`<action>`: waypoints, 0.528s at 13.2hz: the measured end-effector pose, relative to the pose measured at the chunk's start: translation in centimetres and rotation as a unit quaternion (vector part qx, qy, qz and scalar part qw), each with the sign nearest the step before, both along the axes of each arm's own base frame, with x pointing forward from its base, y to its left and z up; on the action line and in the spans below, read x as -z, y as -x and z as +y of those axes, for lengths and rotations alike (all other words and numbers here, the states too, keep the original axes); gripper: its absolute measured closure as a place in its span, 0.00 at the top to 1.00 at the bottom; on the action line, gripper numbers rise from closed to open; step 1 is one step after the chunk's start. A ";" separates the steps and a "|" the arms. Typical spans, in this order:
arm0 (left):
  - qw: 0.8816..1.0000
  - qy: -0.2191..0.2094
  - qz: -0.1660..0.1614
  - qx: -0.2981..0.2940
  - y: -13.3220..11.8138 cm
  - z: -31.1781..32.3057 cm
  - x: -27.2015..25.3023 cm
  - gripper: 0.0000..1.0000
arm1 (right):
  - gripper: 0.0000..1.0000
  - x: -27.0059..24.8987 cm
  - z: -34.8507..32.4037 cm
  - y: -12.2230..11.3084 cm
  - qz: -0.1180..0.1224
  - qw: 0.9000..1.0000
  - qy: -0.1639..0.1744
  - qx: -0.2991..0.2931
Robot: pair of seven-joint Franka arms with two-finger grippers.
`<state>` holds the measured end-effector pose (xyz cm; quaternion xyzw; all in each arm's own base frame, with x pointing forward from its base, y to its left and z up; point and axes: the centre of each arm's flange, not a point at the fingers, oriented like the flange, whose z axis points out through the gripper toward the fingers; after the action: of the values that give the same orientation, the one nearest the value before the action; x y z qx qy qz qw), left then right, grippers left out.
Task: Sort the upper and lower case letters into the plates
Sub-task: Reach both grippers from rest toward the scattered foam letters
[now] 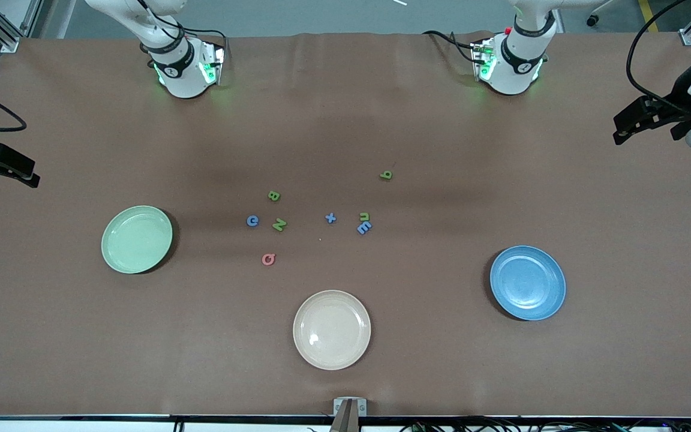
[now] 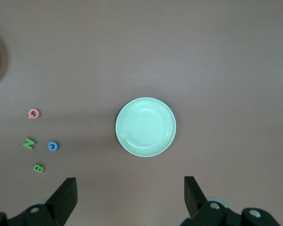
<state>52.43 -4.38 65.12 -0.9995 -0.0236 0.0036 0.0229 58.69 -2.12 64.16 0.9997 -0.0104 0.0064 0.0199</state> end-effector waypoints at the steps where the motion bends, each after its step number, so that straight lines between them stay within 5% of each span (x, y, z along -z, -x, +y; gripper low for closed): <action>1: 1.000 0.000 0.000 0.000 0.0 0.0 0.0 1.00 | 1.00 0.0 0.0 0.0 0.000 1.000 0.000 0.000; 7: 1.000 0.000 0.006 0.010 -0.3 -0.7 0.7 1.00 | 1.00 0.1 0.0 0.0 0.000 1.000 -0.027 0.003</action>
<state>52.77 -5.11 64.45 -0.9996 -0.0139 0.0099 0.0232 58.73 -2.12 64.08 0.9999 -0.0140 0.0062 -0.0070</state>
